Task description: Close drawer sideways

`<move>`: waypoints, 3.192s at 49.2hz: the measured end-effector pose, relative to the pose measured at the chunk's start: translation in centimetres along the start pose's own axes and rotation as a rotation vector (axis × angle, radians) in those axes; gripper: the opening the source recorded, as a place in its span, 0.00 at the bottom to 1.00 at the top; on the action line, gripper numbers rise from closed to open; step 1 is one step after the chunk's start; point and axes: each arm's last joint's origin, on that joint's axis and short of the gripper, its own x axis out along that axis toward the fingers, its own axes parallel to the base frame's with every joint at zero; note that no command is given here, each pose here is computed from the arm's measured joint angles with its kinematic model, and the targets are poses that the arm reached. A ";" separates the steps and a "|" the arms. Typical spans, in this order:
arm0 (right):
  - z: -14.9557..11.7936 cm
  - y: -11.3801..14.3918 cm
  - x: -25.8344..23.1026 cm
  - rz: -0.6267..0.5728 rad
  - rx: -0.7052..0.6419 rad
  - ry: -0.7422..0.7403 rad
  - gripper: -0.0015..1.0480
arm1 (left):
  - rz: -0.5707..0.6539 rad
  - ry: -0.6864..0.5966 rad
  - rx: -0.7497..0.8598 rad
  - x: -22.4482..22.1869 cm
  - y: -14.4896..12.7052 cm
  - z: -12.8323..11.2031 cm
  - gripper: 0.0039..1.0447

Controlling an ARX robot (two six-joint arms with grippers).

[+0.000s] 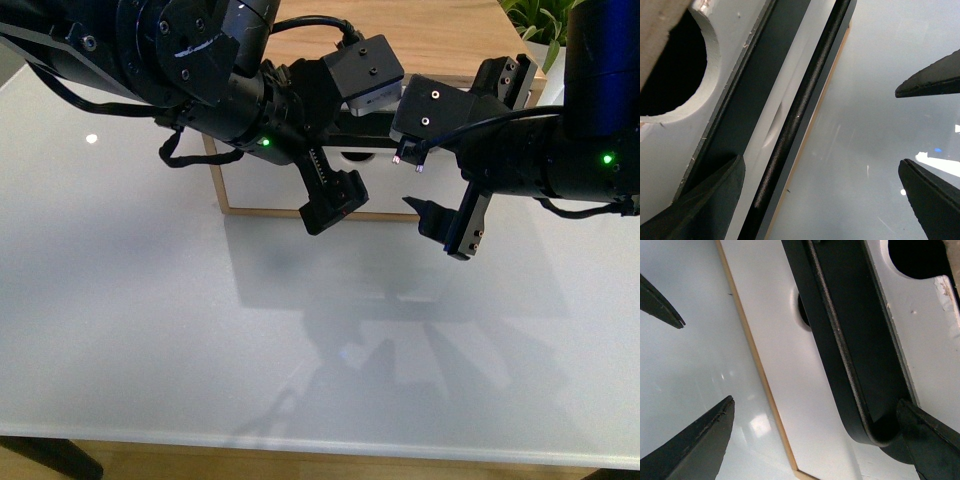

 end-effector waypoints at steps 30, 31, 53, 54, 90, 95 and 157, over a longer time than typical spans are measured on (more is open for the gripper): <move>-0.7 0.3 -2.0 -0.022 0.118 0.037 0.91 | 0.014 -0.008 -0.095 -2.5 1.2 0.1 0.92; -0.8 0.4 -2.3 -0.022 0.129 0.035 0.91 | 0.020 -0.011 -0.105 -2.9 1.3 0.1 0.92; 1.2 -0.5 -12.3 -0.199 0.413 -0.123 0.91 | 0.201 -0.310 -0.379 -15.6 3.4 1.6 0.92; 1.1 -0.4 -13.1 -0.216 0.433 -0.120 0.91 | 0.221 -0.332 -0.411 -16.9 3.3 1.5 0.92; -1.8 6.1 -26.7 -0.683 1.038 -0.251 0.02 | 0.975 -0.438 -0.697 -30.9 -11.2 -6.3 0.01; -1.5 6.2 -27.2 -0.690 1.034 -0.264 0.02 | 0.975 -0.437 -0.696 -31.0 -12.1 -6.6 0.01; -0.8 8.9 -31.1 -0.702 1.027 -0.282 0.02 | 0.985 -0.458 -0.683 -32.9 -17.1 -7.7 0.01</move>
